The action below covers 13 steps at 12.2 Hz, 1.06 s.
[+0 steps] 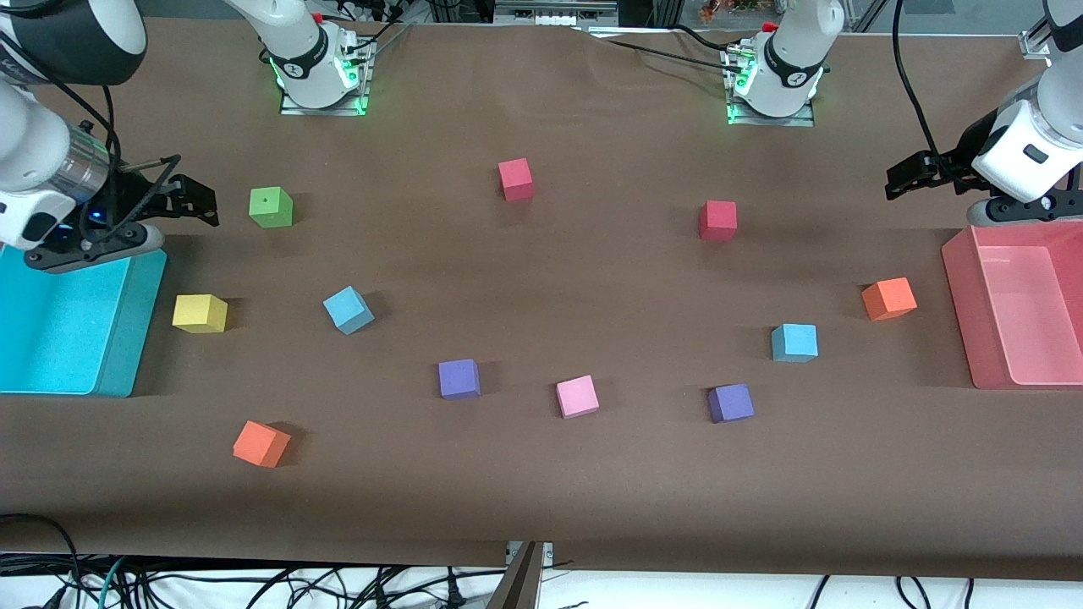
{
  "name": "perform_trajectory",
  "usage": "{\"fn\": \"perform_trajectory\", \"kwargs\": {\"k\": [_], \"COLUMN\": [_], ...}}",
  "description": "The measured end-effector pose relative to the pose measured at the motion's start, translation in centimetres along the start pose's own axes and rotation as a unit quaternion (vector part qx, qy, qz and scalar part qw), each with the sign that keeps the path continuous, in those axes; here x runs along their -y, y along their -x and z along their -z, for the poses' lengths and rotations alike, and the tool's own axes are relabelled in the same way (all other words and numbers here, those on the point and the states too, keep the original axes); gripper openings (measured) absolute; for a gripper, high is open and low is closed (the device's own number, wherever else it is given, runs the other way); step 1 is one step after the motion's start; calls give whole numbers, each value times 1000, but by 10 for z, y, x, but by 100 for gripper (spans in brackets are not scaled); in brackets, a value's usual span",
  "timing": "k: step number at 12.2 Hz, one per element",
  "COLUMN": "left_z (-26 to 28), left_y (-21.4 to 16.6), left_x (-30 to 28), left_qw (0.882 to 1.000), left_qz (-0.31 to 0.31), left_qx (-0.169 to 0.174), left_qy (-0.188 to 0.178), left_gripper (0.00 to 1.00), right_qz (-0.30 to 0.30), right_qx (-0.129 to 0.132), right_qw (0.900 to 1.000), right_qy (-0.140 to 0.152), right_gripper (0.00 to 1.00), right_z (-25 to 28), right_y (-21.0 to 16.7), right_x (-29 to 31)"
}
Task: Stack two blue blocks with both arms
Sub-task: 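Reach the right gripper down to the light blue cube and grasp it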
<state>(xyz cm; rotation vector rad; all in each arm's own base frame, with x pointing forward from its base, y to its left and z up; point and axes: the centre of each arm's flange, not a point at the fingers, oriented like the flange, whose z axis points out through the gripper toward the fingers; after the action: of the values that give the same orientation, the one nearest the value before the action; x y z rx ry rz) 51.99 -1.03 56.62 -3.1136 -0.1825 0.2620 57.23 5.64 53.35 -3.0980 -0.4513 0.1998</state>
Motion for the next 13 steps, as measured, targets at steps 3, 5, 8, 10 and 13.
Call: {"fn": "perform_trajectory", "kwargs": {"k": [3,5,8,10,13], "left_z": [0,0,0,0,0], "left_y": [0,0,0,0,0], "left_x": [0,0,1,1,0], "left_qw": [1000,1000,1000,1000,1000], "left_qz": [0,0,0,0,0], "left_qx": [0,0,0,0,0], "left_qy": [0,0,0,0,0], "left_gripper": [100,100,100,100,100], "right_qz": [35,60,95,142,168], "right_qx": [32,33,15,0,-17], "right_qw": [999,998,995,990,986], "right_qy": [-1,2,9,12,16], "right_gripper": [100,100,100,100,100], "right_z": [-39,-68,-121,-165,-224], "right_y": [-24,-45,-65,-62,-51], "right_x": [32,52,79,81,77]}}
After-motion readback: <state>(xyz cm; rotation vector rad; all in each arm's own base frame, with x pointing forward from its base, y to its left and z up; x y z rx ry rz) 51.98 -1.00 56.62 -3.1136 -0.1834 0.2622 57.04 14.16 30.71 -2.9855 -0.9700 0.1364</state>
